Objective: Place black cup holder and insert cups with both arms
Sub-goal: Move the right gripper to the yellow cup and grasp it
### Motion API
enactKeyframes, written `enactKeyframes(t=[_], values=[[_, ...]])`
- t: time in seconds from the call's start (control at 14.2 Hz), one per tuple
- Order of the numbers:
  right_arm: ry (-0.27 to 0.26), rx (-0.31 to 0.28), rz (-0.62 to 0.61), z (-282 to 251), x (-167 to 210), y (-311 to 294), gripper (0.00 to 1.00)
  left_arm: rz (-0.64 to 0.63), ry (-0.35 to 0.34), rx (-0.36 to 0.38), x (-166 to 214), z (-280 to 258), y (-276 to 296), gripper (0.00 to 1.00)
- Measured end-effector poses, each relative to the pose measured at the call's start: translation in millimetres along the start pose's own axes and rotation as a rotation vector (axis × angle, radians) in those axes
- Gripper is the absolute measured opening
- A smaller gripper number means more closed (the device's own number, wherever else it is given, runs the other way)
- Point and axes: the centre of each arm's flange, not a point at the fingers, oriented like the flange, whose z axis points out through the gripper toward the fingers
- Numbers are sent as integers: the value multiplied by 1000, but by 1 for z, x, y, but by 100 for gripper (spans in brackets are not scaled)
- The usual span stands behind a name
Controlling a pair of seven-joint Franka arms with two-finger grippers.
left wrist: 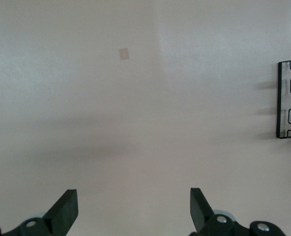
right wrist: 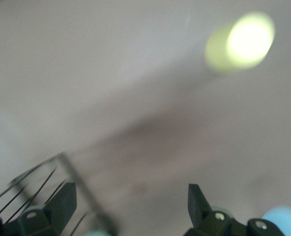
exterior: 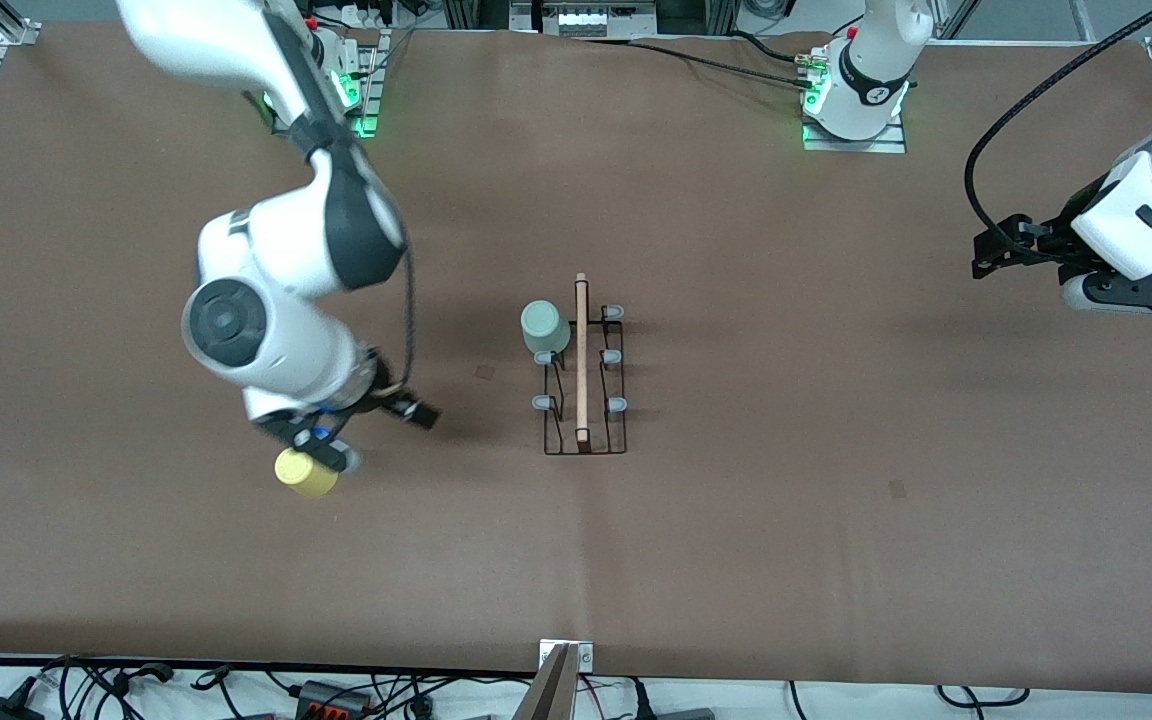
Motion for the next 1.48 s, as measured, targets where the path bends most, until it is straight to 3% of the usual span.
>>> enactKeyframes(t=[0.21, 0.42, 0.7, 1.05, 1.48], values=[[34, -36, -102, 39, 51, 44, 100, 0, -3, 0, 0, 2, 0, 100], [72, -98, -239, 63, 79, 71, 100, 0, -4, 0, 0, 2, 0, 100], [48, -126, -283, 98, 95, 93, 100, 3, -4, 0, 0, 2, 1, 100], [42, -134, -313, 127, 104, 103, 100, 4, -5, -1, 0, 2, 1, 100], [23, -99, -310, 131, 106, 106, 100, 6, -5, -1, 0, 2, 1, 100]])
